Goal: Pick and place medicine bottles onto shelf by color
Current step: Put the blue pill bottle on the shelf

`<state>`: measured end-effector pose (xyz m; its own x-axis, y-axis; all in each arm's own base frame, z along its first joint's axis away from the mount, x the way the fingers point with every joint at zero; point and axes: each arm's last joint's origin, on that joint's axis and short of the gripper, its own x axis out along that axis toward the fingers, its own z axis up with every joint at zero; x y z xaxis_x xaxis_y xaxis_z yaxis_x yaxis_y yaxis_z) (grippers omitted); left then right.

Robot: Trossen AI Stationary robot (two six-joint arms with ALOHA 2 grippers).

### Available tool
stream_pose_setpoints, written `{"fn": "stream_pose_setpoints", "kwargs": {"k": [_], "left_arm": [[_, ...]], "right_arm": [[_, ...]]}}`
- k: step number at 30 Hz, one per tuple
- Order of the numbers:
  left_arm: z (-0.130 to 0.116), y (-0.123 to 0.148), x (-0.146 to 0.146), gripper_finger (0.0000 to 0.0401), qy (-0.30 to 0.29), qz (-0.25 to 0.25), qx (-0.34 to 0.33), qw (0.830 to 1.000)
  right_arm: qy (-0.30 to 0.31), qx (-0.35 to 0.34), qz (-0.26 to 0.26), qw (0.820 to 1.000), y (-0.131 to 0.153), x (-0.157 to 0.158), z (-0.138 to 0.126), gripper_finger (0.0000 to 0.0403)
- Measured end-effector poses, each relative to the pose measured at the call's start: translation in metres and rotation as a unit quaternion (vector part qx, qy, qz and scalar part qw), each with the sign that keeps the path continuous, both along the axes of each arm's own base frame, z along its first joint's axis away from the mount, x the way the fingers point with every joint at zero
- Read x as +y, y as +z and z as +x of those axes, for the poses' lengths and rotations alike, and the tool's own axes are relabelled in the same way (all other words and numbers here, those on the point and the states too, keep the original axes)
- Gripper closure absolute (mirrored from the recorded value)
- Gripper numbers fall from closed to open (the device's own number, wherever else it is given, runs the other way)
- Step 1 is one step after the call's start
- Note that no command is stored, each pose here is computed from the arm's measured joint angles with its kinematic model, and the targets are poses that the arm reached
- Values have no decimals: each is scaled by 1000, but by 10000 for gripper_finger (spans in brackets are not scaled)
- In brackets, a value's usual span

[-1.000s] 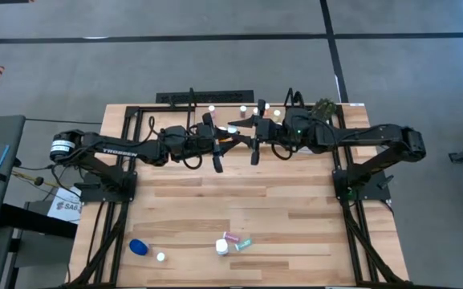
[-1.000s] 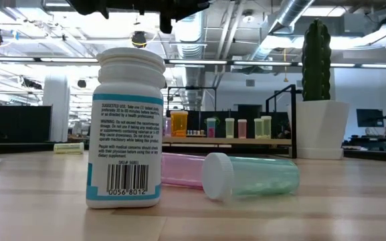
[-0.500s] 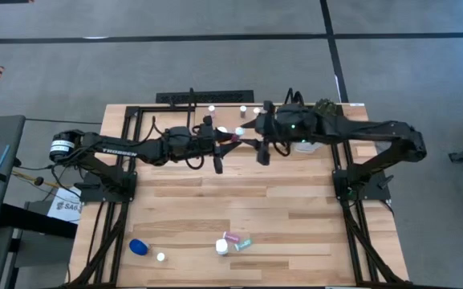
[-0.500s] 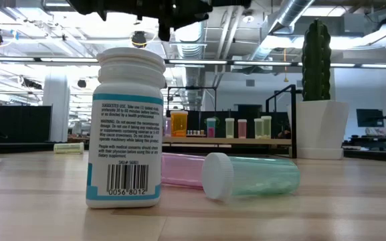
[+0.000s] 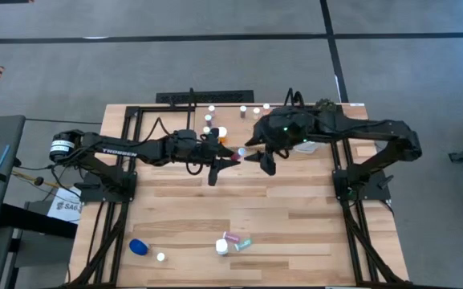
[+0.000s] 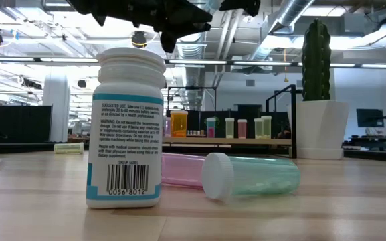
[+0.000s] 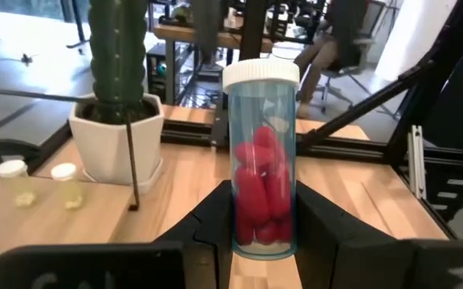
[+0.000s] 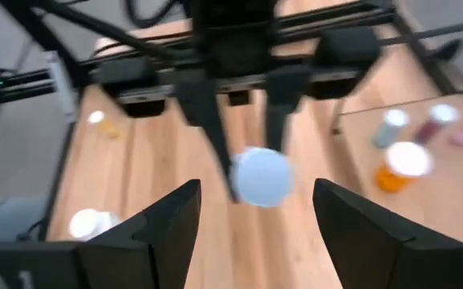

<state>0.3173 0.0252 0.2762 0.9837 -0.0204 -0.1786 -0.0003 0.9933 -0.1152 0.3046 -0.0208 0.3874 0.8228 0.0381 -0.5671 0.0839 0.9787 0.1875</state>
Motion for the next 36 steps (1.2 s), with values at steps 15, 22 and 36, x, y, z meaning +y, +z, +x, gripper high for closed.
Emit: {"fn": "stream_pose_setpoints", "kwargs": {"k": [15,22,36], "left_arm": [[0,-4,-13,323,-27,2,21,999],[0,-4,-13,323,-26,3,21,999],[0,-5,-12,323,-12,11,22,1000]], "right_arm": [[17,19,9,1000,-18,3,21,138],[16,21,13,1000,-18,3,21,160],[14,22,19,999,-18,4,20,279]]}}
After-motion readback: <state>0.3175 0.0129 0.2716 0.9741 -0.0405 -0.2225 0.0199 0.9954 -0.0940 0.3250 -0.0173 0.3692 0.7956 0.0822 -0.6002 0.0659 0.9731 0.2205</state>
